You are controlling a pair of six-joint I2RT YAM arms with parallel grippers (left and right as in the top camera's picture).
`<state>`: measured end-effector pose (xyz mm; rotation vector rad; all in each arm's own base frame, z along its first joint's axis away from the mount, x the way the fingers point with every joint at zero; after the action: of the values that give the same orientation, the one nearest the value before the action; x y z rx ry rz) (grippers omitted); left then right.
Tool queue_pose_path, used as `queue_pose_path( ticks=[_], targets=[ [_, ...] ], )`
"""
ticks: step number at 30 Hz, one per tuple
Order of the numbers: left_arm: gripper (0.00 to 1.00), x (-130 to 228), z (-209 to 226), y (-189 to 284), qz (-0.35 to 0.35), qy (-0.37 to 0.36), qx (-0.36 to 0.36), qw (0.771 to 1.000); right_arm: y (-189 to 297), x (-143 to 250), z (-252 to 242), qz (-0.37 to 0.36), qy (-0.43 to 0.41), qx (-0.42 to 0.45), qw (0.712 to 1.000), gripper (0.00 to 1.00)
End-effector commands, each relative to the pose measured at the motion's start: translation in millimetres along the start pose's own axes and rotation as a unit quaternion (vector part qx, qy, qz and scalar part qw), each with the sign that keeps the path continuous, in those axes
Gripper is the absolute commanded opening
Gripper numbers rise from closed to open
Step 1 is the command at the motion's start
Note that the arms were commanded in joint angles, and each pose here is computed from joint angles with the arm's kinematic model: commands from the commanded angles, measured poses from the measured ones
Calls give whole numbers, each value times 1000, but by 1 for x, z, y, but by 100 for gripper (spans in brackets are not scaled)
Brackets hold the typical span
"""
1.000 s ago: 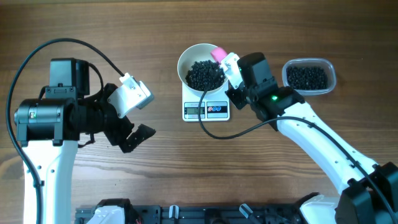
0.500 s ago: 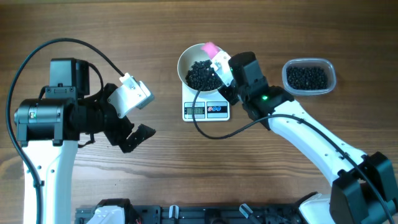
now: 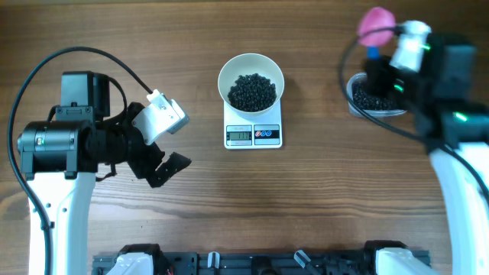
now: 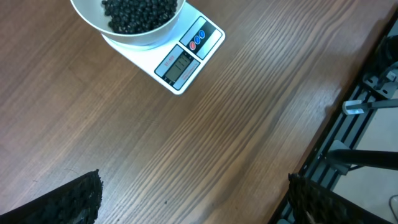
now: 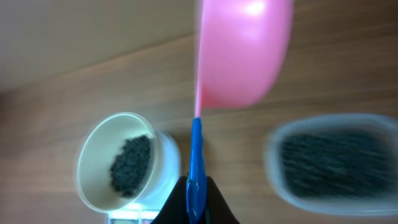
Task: Scoop item into bowl and weigh 150g on scale
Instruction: 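Return the scoop to the tub and scoop more black beans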
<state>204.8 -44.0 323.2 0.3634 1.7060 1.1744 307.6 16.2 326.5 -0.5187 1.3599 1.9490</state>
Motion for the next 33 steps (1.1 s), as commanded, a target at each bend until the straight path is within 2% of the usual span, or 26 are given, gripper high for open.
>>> queue_pose_path(
  ticks=[1, 3, 5, 8, 13, 19, 21, 24, 28, 33],
  targets=[
    [100, 0, 0, -1, -6, -6, 6, 1000, 31, 14, -52, 46, 59, 116, 990, 4],
    [100, 0, 0, -1, -6, -6, 6, 1000, 24, 32, -69, 127, 83, 134, 979, 4],
    [100, 0, 0, -1, -6, -6, 6, 1000, 1, 45, -82, 220, 72, 143, 962, 4],
    [100, 0, 0, -1, -6, -6, 7, 1000, -29, 41, -93, 297, 51, 149, 942, 4],
    [100, 0, 0, -1, -6, -6, 6, 1000, -62, 13, -119, 306, 87, 232, 919, 4],
    [100, 0, 0, -1, -6, -6, 6, 1000, -99, 32, -133, 363, 84, 237, 897, 4],
    [100, 0, 0, -1, -6, -6, 6, 1000, -108, 35, -140, 366, 84, 271, 886, 4],
    [100, 0, 0, -1, -6, -6, 6, 1000, -122, 38, -139, 366, 89, 277, 884, 4],
    [100, 0, 0, -1, -6, -6, 6, 1000, -150, 55, -119, 398, 141, 253, 870, 4],
    [100, 0, 0, -1, -6, -6, 6, 1000, -163, 73, -88, 433, 179, 147, 871, 4]
  ],
)
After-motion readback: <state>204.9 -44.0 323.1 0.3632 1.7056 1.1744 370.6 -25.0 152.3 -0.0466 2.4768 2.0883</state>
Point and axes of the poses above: each gripper's point midway between its finger pads, its own y axis back along the fingers, its own z axis along the line the jaws close on, x = y × z, the point moved 8 cm from there along y, back along the fingers, and after that the axes turned 4 degrees about -y, right-handed, at the moved point
